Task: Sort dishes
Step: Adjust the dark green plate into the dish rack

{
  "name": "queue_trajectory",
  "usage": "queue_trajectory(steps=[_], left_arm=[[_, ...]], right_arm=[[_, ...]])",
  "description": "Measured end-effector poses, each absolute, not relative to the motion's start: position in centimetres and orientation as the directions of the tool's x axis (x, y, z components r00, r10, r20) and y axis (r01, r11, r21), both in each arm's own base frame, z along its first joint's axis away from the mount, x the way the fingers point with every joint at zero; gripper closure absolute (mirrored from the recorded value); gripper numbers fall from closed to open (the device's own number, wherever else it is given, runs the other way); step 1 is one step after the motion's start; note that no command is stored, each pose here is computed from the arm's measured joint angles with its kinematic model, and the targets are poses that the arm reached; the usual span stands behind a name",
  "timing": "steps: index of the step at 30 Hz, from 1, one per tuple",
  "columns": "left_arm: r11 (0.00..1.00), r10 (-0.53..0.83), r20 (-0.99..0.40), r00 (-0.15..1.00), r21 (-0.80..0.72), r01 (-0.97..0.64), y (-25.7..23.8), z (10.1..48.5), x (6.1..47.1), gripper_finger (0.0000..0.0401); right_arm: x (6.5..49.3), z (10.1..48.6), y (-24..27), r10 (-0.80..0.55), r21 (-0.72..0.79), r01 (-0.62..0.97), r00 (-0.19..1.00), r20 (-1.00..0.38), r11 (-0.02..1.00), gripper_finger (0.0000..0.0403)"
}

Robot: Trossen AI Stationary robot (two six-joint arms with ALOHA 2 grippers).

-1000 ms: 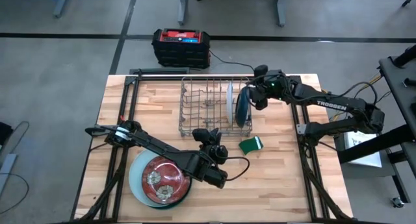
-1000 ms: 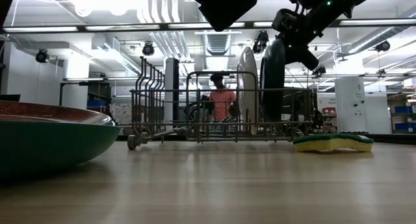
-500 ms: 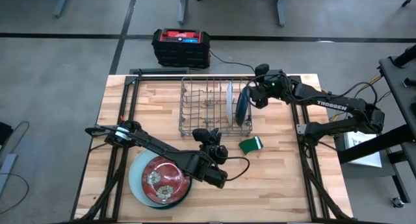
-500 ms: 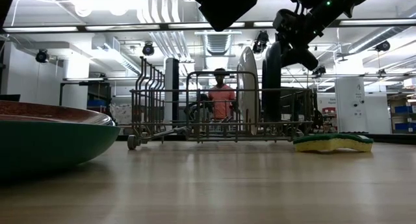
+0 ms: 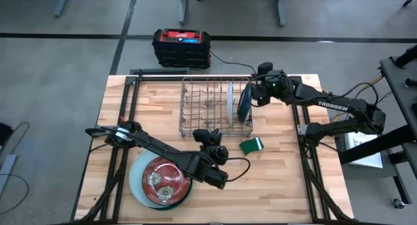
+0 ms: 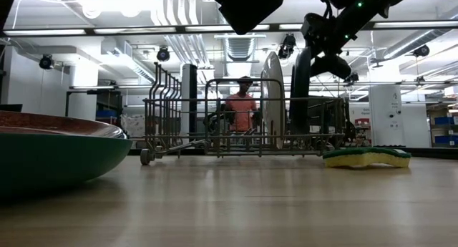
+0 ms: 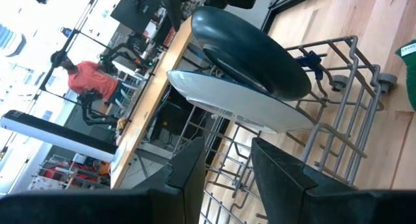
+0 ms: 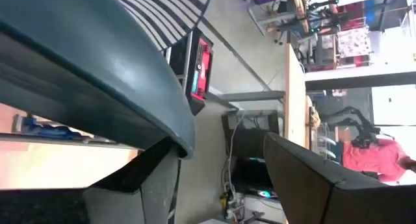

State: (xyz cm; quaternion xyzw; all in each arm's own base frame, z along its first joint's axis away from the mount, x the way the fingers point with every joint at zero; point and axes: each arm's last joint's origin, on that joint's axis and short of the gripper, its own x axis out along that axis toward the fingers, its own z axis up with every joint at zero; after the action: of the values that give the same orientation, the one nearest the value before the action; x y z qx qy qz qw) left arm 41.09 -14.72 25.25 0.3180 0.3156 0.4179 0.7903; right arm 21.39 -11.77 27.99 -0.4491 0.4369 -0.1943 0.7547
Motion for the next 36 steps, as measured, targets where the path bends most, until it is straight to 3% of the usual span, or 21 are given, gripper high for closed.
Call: queue_trajectory(steps=[7,18,26,34,36], left_arm=[[0.448,0.861,-0.233,0.451,0.767,-0.46,-14.7,25.2,41.1,0.0285],[0.448,0.861,-0.233,0.451,0.766,-0.46,-14.7,25.3,41.1,0.0285],[0.448,0.862,-0.233,0.451,0.767,-0.46,-14.7,25.2,41.1,0.0285],[0.448,0.861,-0.233,0.451,0.767,-0.46,-14.7,25.2,41.1,0.0285],[0.448,0.861,-0.233,0.451,0.767,-0.46,-14.7,25.2,41.1,0.0285]], right_arm=[[21.6,27.9,-11.5,-0.597,-0.82,-0.133,0.622,-0.507,0.557,0.0167],[21.6,27.9,-11.5,-0.605,-0.822,-0.134,0.614,-0.507,0.554,0.0174],[21.4,28.4,-11.4,-0.612,-0.838,-0.133,0.624,-0.486,0.529,0.0262],[20.6,29.4,-10.8,-0.592,-0.86,-0.145,0.669,-0.45,0.49,0.0386],[20.3,29.8,-10.6,-0.57,-0.862,-0.147,0.694,-0.439,0.485,0.0396]])
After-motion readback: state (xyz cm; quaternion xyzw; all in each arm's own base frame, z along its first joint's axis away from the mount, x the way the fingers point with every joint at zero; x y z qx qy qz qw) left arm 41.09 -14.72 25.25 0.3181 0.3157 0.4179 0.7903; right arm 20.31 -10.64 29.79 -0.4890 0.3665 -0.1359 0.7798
